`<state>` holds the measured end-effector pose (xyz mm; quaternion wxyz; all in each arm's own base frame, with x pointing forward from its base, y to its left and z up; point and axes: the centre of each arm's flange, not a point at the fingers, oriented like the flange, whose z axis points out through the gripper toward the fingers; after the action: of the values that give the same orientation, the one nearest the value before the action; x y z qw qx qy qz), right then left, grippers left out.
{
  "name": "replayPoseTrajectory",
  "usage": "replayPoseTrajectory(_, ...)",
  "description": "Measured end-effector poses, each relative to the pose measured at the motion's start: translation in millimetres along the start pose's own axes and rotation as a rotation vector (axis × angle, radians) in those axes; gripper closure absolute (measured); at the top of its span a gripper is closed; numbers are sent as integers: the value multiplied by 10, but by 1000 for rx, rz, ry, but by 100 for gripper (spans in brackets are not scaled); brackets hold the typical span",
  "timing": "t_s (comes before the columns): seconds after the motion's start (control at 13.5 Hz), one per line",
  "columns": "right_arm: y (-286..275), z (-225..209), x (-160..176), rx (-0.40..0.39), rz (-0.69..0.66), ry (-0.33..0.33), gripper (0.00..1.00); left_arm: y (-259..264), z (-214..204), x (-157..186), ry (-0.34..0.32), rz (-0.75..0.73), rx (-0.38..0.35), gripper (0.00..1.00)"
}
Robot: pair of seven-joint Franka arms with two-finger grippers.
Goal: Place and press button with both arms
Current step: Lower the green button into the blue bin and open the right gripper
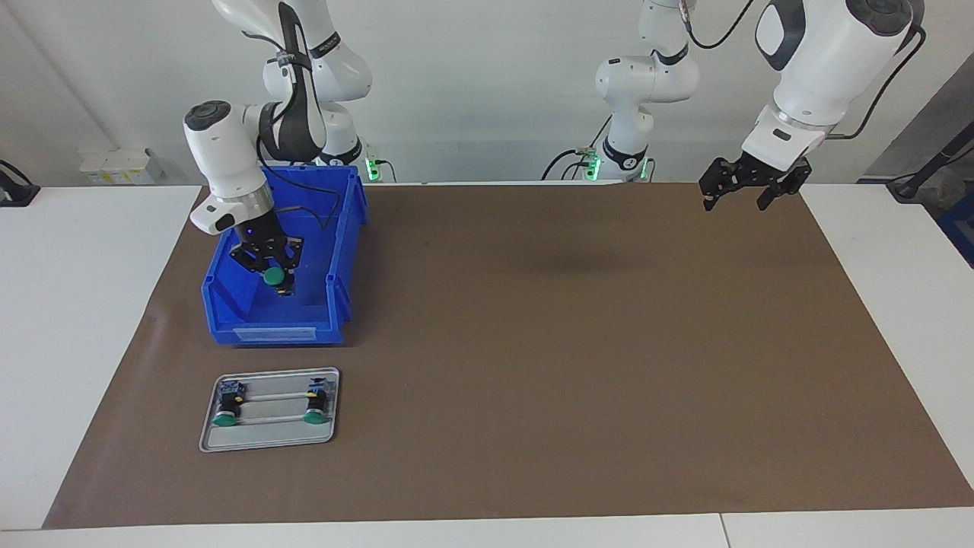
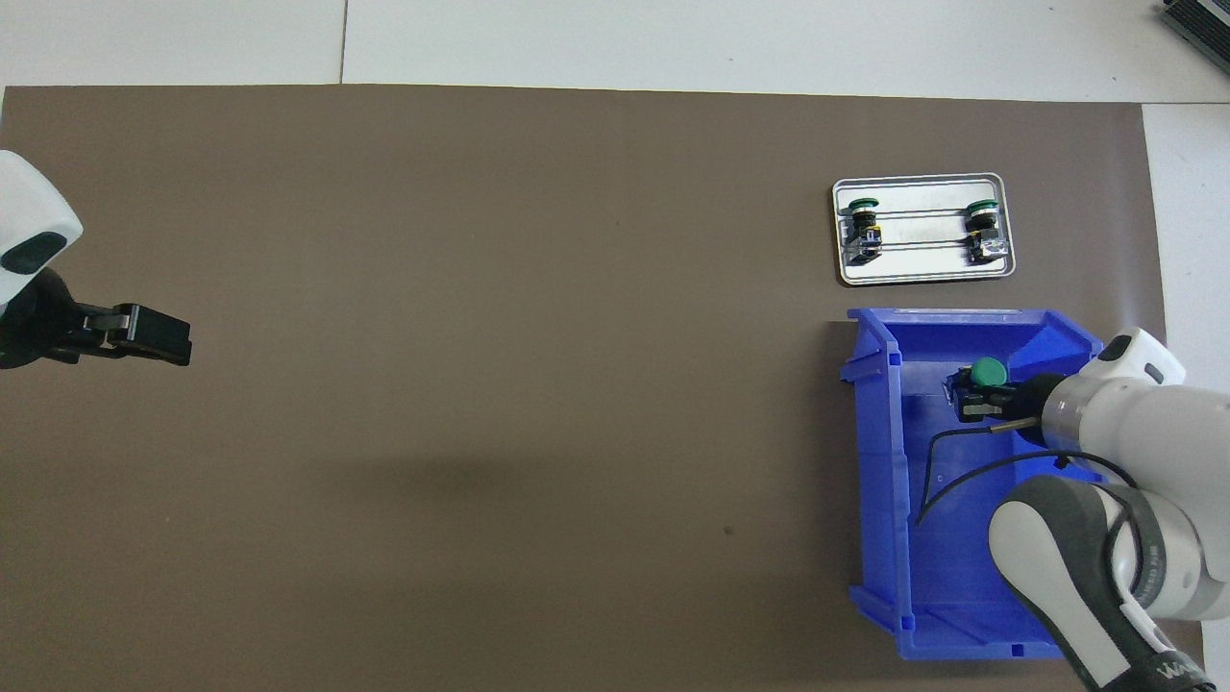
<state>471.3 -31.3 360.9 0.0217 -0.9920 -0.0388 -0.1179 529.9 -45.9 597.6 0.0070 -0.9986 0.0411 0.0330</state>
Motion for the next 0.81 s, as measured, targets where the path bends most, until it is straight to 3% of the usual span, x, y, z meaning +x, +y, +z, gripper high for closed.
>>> replayPoseTrajectory(0.59,10,367,-216,6,-24,-68,68,0,2,0,0,0,0,0)
replayPoseTrajectory(0.81,36,371,-229,7,-15,-69,39,0,2,0,-1,0,0,0)
